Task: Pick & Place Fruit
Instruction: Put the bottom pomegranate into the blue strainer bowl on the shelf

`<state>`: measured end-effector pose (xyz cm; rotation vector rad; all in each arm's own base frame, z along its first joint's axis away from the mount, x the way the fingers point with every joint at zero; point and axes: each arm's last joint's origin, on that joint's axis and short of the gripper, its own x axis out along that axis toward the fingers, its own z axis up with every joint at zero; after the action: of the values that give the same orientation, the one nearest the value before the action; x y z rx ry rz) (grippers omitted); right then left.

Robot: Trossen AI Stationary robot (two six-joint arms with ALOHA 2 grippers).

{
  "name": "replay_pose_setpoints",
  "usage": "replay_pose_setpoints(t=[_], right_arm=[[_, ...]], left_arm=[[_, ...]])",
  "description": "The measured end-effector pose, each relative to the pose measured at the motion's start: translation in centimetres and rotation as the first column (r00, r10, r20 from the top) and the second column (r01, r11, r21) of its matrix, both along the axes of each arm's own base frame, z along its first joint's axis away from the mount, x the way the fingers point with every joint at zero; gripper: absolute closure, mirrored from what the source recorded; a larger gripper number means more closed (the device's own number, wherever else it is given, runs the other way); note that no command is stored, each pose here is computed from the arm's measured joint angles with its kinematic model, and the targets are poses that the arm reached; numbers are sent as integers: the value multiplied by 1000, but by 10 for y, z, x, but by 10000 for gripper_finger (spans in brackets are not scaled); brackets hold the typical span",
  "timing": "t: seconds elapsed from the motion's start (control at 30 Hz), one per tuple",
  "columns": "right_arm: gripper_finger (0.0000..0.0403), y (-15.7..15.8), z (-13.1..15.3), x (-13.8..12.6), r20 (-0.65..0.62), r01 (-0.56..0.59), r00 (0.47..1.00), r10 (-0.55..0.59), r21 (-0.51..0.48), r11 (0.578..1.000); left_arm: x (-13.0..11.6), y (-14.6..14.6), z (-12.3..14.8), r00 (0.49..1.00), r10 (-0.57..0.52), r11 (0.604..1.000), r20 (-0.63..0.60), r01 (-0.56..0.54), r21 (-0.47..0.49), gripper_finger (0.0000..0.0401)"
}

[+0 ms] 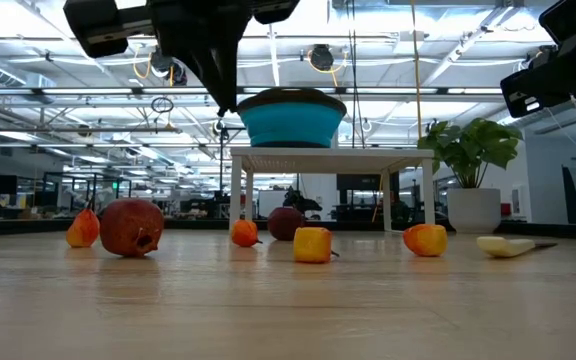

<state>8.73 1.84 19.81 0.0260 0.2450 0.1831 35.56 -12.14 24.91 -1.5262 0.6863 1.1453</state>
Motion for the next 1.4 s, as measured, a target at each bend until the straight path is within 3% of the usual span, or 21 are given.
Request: replay_pose_setpoints(t=[0.53,0.77,1.07,1.4], right_arm=[[403,0,0,0,0,0,1000,0,0,1000],[403,0,0,0,0,0,1000,0,0,1000],[403,0,0,0,0,0,1000,0,0,1000],[403,0,0,0,0,0,1000,0,0,1000]], left_arm=[[7,-2,-8,999,36,999,18,-36,-17,399],[7,-2,-7,999,35,999,26,-35,-13,371],[11,-3,-6,998,-31,1000,51,31,5,314],[10,-3,-6,998,-30,1000,51,30,5,208]])
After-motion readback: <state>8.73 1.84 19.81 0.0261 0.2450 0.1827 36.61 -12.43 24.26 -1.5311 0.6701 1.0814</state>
